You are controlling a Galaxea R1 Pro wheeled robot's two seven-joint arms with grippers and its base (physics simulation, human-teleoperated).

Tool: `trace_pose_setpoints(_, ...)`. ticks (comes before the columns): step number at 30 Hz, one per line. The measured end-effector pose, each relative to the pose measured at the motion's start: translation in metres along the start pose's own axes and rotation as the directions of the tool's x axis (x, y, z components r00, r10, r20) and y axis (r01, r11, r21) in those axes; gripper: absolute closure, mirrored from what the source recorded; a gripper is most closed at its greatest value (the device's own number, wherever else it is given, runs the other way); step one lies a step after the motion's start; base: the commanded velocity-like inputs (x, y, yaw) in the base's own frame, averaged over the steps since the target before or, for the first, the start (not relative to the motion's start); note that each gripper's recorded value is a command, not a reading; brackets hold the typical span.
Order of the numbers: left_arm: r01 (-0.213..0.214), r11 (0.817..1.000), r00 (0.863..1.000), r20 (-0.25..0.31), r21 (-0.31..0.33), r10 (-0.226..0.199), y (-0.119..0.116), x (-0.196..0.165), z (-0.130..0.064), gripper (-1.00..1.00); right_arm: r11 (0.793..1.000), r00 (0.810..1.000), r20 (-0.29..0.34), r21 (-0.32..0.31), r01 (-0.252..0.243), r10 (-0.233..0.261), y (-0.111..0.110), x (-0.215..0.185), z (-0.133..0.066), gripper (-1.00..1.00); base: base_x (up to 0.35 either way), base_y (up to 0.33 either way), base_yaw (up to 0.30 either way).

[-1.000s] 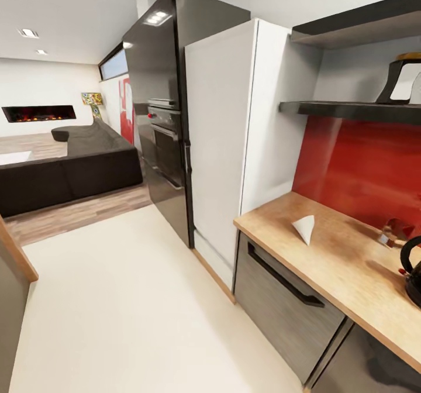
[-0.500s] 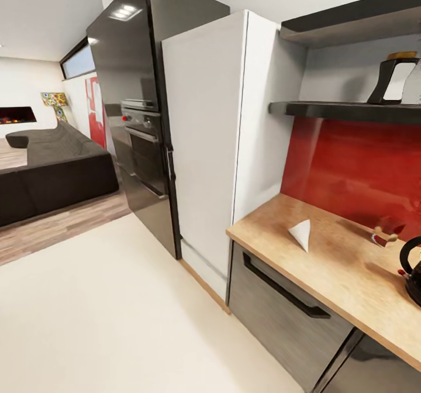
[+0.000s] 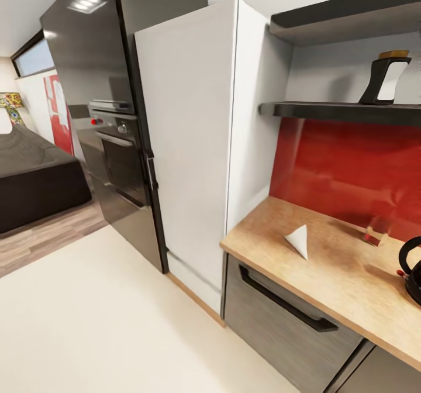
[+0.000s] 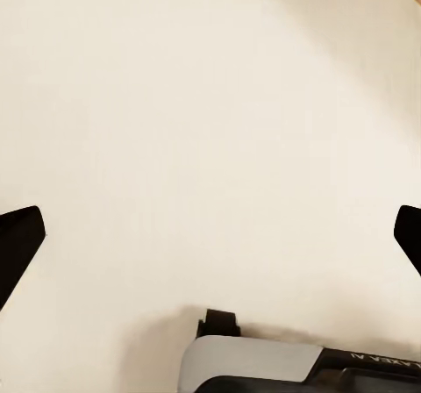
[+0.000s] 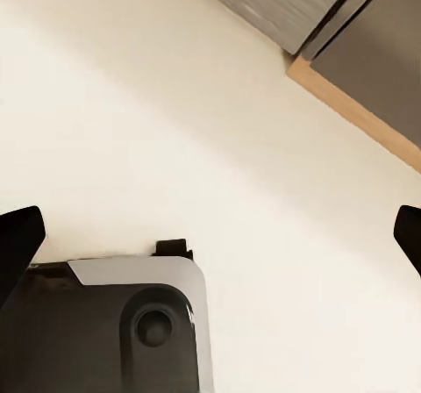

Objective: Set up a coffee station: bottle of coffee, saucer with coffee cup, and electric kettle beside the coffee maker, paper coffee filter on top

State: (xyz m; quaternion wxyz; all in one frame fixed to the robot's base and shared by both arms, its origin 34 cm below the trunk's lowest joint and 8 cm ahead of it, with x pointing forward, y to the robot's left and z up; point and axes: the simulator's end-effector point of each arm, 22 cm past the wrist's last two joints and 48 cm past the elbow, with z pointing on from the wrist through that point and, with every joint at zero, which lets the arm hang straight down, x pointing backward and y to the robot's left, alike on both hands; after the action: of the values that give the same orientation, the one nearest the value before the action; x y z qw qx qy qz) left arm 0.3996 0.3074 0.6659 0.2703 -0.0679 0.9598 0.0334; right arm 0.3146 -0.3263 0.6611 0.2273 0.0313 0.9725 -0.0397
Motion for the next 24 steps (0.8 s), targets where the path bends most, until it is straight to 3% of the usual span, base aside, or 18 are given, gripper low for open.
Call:
trace_pose_setpoints(16,-0.002,1.0,1.0,0.0,0.002,0.002,-0.001,0.0,0.0,-1.0,1.0,1.0,0.0,0.0,-0.001,0.001,0.0,0.0,0.0,-1.0,0.265,0.239,-0.263)
trace_pose_setpoints(24,-0.009,1.0,1.0,0.003,-0.011,0.009,0.009,-0.002,0.001,-1.0,1.0,1.0,-0.003,-0.011,-0.006,0.006,0.009,0.001,0.0,-1.0,0.094,0.093,-0.263)
